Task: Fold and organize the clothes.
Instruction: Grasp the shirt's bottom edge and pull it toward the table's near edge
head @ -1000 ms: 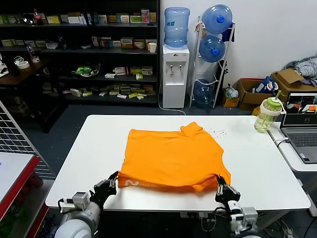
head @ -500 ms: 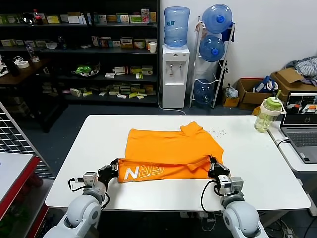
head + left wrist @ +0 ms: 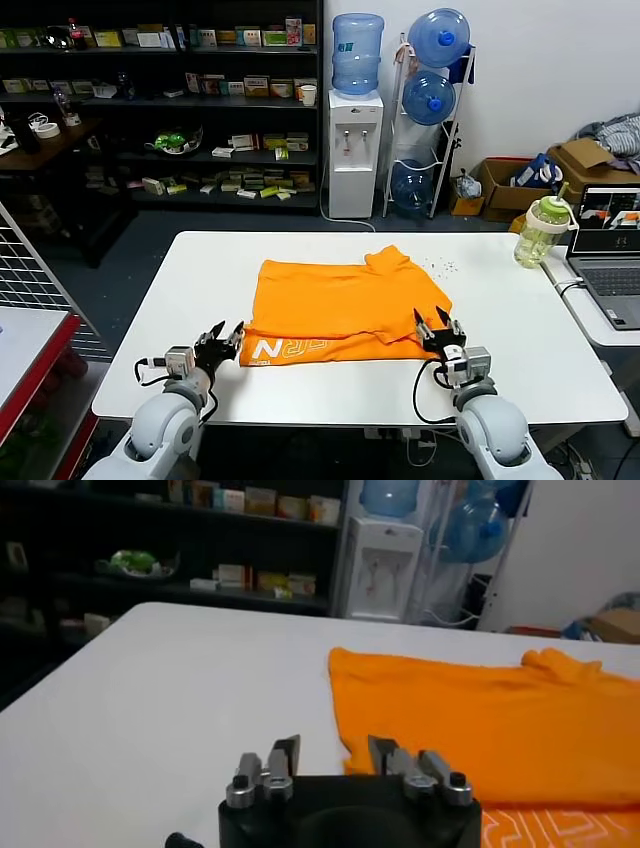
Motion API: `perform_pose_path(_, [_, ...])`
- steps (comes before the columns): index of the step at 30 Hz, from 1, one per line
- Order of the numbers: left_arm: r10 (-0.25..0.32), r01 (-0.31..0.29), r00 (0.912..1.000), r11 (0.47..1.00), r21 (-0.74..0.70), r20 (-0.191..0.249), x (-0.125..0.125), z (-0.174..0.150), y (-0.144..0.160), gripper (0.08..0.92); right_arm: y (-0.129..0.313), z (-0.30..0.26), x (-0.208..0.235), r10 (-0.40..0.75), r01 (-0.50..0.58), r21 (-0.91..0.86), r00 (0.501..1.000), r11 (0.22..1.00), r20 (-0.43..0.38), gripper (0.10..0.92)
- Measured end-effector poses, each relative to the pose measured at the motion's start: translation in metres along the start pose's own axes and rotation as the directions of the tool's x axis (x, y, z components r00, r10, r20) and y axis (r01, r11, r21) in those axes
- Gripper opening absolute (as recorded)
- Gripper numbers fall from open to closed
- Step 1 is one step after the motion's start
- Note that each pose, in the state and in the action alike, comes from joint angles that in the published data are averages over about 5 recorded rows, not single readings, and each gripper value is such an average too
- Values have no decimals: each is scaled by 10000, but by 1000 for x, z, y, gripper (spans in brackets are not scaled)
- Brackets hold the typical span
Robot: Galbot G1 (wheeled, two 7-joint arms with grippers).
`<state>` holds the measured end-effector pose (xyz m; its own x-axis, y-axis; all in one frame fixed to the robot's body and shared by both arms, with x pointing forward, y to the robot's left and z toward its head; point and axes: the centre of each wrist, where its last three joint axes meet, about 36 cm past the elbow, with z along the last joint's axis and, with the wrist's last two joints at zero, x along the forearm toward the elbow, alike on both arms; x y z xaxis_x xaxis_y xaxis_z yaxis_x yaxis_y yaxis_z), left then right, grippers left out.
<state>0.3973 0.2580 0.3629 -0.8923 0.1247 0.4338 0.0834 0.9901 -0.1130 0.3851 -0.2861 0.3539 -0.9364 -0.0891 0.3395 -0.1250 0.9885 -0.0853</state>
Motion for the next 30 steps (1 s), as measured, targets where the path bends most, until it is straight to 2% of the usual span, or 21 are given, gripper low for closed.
perform_pose_path(4, [12, -10, 9997, 9999, 124, -231, 8, 12, -5, 709, -10, 13, 14, -76, 85, 275, 9994, 9996, -328, 808])
perform_pose_path(8, [82, -74, 9994, 9997, 228, -348, 12, 20, -13, 802, -17, 24, 23, -144, 172, 395, 9975, 9991, -685, 821])
perform_pose_path(15, [28, -16, 9992, 9996, 287, -404, 8, 31, -19, 822, -22, 40, 26, -247, 289, 336, 9928, 9990, -1173, 809])
perform_pose_path(22, [-210, 221, 9989, 9994, 254, -413, -1, 38, -16, 806, -27, 50, 21, -267, 290, 149, 9901, 9995, -1375, 679])
perform_pose_path(30, [-352, 359, 9987, 9992, 181, -381, -4, 44, -15, 598, -34, 53, 23, -288, 302, 90, 9907, 9995, -1330, 446])
